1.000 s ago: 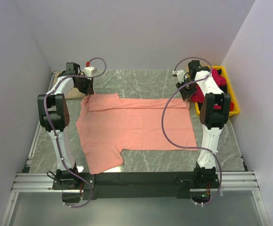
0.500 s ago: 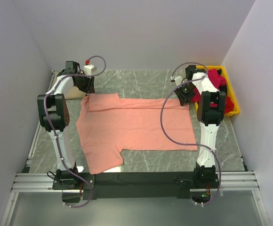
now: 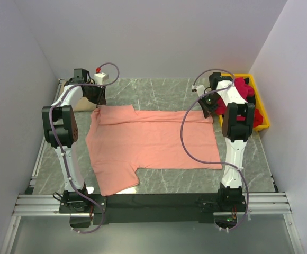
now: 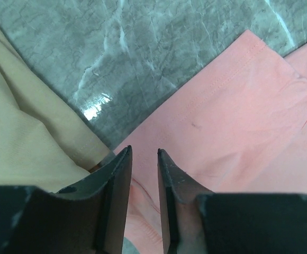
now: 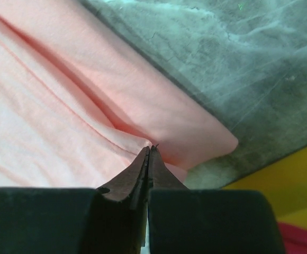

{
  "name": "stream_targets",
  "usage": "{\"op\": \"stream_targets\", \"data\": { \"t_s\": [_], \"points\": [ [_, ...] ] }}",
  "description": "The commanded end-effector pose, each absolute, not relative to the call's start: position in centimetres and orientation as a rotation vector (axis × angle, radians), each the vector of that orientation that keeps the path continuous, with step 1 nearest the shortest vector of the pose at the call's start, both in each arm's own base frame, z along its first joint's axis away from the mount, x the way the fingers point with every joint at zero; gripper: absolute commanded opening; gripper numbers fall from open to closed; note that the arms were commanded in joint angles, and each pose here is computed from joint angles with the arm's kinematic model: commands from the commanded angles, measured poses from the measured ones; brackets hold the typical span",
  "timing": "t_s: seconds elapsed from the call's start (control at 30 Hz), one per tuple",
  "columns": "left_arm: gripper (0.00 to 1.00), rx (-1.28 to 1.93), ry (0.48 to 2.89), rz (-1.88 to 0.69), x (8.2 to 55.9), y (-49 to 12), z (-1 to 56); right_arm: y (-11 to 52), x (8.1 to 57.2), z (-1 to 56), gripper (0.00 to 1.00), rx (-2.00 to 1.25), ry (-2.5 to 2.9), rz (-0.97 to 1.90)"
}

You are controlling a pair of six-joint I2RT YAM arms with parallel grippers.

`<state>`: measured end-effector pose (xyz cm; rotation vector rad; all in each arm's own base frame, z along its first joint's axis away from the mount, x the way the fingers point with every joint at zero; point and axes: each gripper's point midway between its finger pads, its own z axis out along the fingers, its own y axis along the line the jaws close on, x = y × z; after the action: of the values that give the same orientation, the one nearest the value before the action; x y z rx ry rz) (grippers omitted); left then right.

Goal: Fold and stack the t-shirts
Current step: Fold the tshirt

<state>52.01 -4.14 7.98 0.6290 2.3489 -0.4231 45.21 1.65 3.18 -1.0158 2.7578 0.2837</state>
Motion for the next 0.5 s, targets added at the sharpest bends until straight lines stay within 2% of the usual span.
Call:
{"op": "stream_targets", "data": {
  "t_s": [0.0,0.2,0.47],
  "points": [
    [0.32,0.635,2.283,-0.395,53.1,-4.3,10.9,1.6,45.5,8.0,0.0,-1.013,2.672,0.246],
    [0.39,0.631,2.289,-0.383,53.4,-4.1,10.8,1.6,45.3,9.5,0.0,-1.012,2.641,0.227],
    [0.38,0.628,2.362,-0.377,53.2,-4.3,8.6,1.2,44.8,9.0,0.0,-1.029,2.66,0.208]
  ]
}}
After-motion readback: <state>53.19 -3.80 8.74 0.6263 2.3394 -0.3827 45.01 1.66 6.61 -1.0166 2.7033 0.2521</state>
